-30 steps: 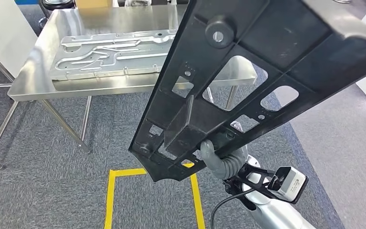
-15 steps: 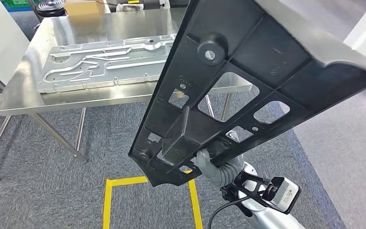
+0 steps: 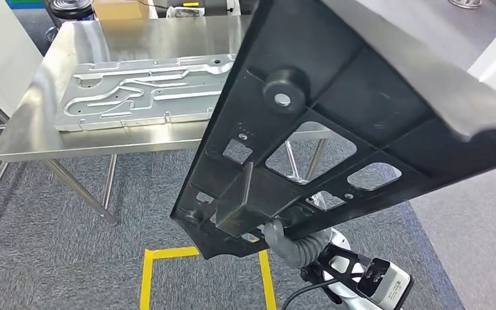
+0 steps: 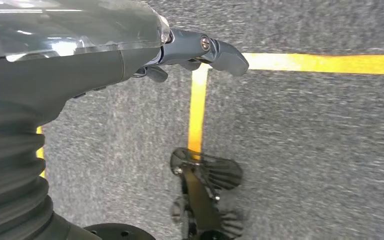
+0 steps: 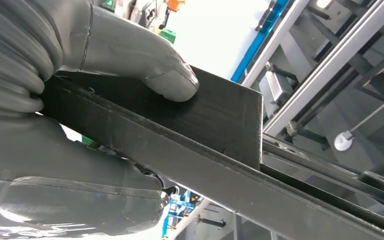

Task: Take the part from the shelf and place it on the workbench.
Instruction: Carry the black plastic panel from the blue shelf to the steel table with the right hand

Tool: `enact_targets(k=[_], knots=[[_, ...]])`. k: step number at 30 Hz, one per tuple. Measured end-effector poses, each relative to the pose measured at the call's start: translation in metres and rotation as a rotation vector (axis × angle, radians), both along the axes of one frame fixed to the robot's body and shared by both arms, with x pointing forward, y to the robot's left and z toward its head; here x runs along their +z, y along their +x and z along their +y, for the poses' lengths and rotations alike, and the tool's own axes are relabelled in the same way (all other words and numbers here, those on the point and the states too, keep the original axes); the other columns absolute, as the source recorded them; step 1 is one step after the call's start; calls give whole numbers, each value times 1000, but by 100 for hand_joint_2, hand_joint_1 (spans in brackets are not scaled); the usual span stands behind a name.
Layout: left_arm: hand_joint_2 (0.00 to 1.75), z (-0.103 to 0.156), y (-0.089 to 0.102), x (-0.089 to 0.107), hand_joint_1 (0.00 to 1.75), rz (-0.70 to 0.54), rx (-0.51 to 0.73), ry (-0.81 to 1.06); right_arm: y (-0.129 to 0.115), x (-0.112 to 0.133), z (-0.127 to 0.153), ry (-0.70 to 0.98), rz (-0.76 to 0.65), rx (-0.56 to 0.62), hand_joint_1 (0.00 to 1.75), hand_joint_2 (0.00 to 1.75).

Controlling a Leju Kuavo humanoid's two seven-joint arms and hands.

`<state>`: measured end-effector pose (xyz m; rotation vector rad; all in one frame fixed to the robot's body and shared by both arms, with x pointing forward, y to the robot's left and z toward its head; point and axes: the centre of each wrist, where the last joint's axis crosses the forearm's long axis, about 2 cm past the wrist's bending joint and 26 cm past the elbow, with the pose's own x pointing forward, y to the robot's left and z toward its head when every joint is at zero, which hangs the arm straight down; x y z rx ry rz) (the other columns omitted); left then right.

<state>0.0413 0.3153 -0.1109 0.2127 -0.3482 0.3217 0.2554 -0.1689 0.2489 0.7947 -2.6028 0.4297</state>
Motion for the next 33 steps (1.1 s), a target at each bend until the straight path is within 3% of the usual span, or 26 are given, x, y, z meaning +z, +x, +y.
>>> enact_targets(k=[9,16,33], knots=[[175,4,6,1,0,-29,-2,15,-13,0,1,10,-19,-12,175,175],[175,5,-1,0,0,-21,-2,19,-27,-10,-4,3,4,-21,175,175],[175,3,1,0,0,-14,-5,11,-22,-8,-16,15,8,-13,175,175]])
